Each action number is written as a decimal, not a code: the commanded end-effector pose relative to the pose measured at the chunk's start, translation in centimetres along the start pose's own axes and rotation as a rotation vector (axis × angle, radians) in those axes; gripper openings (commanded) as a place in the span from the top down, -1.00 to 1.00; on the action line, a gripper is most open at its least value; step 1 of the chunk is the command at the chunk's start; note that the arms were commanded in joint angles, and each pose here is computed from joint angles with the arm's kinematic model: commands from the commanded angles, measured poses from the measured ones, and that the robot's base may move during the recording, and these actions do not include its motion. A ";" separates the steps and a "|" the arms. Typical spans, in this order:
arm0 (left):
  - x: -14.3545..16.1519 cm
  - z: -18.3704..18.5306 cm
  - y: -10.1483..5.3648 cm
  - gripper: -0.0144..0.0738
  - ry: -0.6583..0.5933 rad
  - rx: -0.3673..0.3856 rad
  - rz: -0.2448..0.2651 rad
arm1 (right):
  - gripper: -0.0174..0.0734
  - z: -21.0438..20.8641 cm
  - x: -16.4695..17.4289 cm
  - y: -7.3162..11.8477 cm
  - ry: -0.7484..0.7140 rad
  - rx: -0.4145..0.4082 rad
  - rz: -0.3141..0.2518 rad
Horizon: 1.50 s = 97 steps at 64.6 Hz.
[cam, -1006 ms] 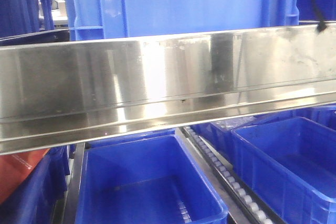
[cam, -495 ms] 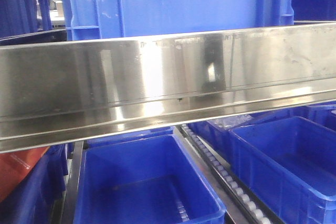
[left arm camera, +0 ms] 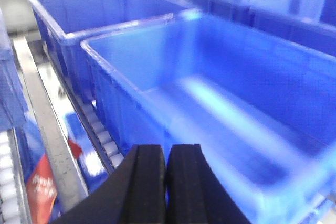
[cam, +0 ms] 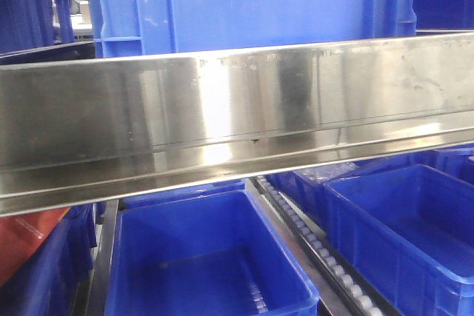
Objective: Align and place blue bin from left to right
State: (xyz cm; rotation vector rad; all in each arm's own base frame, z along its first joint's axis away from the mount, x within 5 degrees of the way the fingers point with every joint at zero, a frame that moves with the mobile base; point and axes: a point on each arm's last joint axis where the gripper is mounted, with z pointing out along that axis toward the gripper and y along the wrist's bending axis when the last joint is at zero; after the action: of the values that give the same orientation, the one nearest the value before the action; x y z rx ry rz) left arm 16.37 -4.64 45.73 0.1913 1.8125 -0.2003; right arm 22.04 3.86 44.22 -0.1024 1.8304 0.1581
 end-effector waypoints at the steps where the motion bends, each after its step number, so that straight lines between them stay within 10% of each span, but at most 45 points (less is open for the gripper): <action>1: 1.1 -1.7 0.1 0.67 -0.080 0.008 0.018 | 0.81 -1.8 0.3 -0.2 -0.063 0.005 -0.030; 32: 7.3 -9.4 0.9 0.67 -0.300 0.018 0.030 | 0.81 -8.5 5.5 -0.4 -0.267 -0.006 -0.042; 97: 7.5 -9.9 0.9 0.67 -0.313 0.014 0.034 | 0.81 -8.7 5.5 -0.4 -0.274 -0.007 -0.042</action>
State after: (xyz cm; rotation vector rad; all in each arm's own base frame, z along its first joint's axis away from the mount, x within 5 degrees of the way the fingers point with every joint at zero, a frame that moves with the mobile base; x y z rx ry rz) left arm 5.54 -1.17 40.80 0.1837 1.5161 -0.2003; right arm 12.54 2.17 40.77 -0.1134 1.5877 0.1536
